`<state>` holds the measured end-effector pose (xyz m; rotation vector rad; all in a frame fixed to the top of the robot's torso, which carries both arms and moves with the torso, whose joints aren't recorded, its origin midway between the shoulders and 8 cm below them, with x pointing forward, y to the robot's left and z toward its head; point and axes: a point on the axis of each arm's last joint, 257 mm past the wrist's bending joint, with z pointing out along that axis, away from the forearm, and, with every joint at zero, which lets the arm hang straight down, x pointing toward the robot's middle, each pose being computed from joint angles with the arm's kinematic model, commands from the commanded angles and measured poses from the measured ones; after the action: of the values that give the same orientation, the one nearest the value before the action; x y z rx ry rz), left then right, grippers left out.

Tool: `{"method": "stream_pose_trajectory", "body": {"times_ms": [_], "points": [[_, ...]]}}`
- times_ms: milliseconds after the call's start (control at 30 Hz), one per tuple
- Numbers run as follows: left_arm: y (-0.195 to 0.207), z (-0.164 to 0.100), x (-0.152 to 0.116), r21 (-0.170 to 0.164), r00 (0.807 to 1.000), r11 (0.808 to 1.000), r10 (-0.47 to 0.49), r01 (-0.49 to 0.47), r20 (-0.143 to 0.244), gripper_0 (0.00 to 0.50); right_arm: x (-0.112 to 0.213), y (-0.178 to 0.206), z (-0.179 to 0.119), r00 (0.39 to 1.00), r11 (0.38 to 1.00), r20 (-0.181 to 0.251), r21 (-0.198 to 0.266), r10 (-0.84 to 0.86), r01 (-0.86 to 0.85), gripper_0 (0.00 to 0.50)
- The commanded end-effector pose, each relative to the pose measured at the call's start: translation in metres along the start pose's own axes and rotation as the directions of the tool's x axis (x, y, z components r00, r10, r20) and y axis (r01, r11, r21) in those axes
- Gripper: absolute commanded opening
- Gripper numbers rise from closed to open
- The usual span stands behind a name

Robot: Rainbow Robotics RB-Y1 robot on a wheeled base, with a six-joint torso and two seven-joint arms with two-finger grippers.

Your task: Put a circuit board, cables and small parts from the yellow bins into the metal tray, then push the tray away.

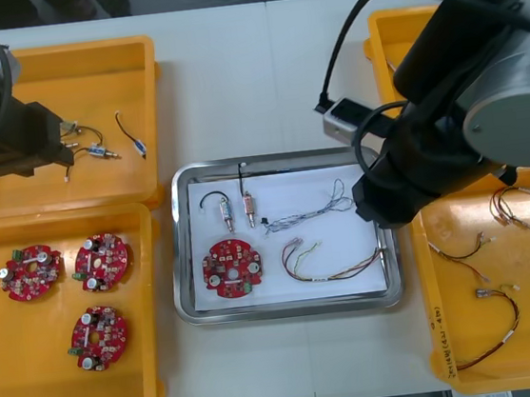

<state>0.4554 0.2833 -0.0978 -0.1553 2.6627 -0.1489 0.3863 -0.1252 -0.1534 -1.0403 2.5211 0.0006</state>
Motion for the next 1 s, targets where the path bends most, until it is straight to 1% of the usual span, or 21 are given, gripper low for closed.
{"method": "stream_pose_trajectory", "body": {"times_ms": [33, 67, 100, 167, 233, 300, 333, 400, 467, 567, 733, 800, 900, 1000], "points": [[0.031, -0.017, 0.0, -0.046, 0.995, 0.995, 0.09, -0.089, 0.031, 0.5, -0.012, 0.025, 0.009, 0.991, 0.991, -0.011, 0.029, -0.13, 0.13, 0.5], [0.039, -0.018, 0.003, -0.053, 0.996, 0.995, 0.082, -0.081, 0.03, 0.5, -0.01, 0.032, 0.016, 0.987, 0.986, -0.026, 0.038, -0.161, 0.162, 0.5], [0.041, -0.018, 0.004, -0.053, 0.996, 0.995, 0.08, -0.079, 0.028, 0.5, -0.009, 0.034, 0.018, 0.985, 0.984, -0.03, 0.039, -0.172, 0.173, 0.5], [0.05, -0.019, 0.009, -0.059, 0.997, 0.996, 0.074, -0.072, 0.025, 0.5, -0.005, 0.046, 0.026, 0.975, 0.975, -0.051, 0.03, -0.218, 0.219, 0.5], [0.055, -0.02, 0.013, -0.062, 0.997, 0.996, 0.068, -0.066, 0.023, 0.5, -0.006, 0.056, 0.031, 0.968, 0.969, -0.048, 0.009, -0.245, 0.246, 0.5], [0.062, -0.021, 0.017, -0.068, 0.998, 0.996, 0.065, -0.063, 0.021, 0.5, -0.011, 0.068, 0.035, 0.946, 0.947, -0.039, -0.016, -0.321, 0.321, 0.5], [0.062, -0.021, 0.017, -0.067, 0.998, 0.996, 0.065, -0.064, 0.021, 0.5, -0.012, 0.069, 0.035, 0.943, 0.944, -0.038, -0.018, -0.331, 0.33, 0.5], [0.068, -0.023, 0.02, -0.073, 0.997, 0.995, 0.068, -0.066, 0.022, 0.5, -0.017, 0.081, 0.041, 0.915, 0.916, -0.039, -0.033, -0.401, 0.4, 0.5], [0.072, -0.024, 0.023, -0.079, 0.997, 0.995, 0.068, -0.067, 0.02, 0.5, -0.022, 0.088, 0.045, 0.901, 0.902, -0.03, -0.031, -0.432, 0.432, 0.5], [0.077, -0.024, 0.03, -0.085, 0.997, 0.994, 0.073, -0.072, 0.008, 0.5, -0.033, 0.102, 0.055, 0.868, 0.867, 0.002, -0.021, -0.497, 0.497, 0.5], [0.081, -0.022, 0.04, -0.086, 0.997, 0.993, 0.075, -0.075, -0.002, 0.5, -0.037, 0.119, 0.075, 0.816, 0.816, 0.03, -0.028, -0.577, 0.578, 0.5], [0.082, -0.022, 0.043, -0.087, 0.997, 0.993, 0.078, -0.078, -0.004, 0.5, -0.035, 0.122, 0.083, 0.802, 0.802, 0.028, -0.027, -0.596, 0.597, 0.5], [0.084, -0.022, 0.046, -0.089, 0.997, 0.993, 0.081, -0.081, -0.004, 0.5, -0.029, 0.129, 0.094, 0.789, 0.788, 0.02, -0.04, -0.614, 0.614, 0.5], [0.087, -0.021, 0.05, -0.091, 0.997, 0.993, 0.074, -0.075, -0.009, 0.5, -0.021, 0.134, 0.102, 0.78, 0.779, 0.004, -0.05, -0.625, 0.625, 0.5]]}}
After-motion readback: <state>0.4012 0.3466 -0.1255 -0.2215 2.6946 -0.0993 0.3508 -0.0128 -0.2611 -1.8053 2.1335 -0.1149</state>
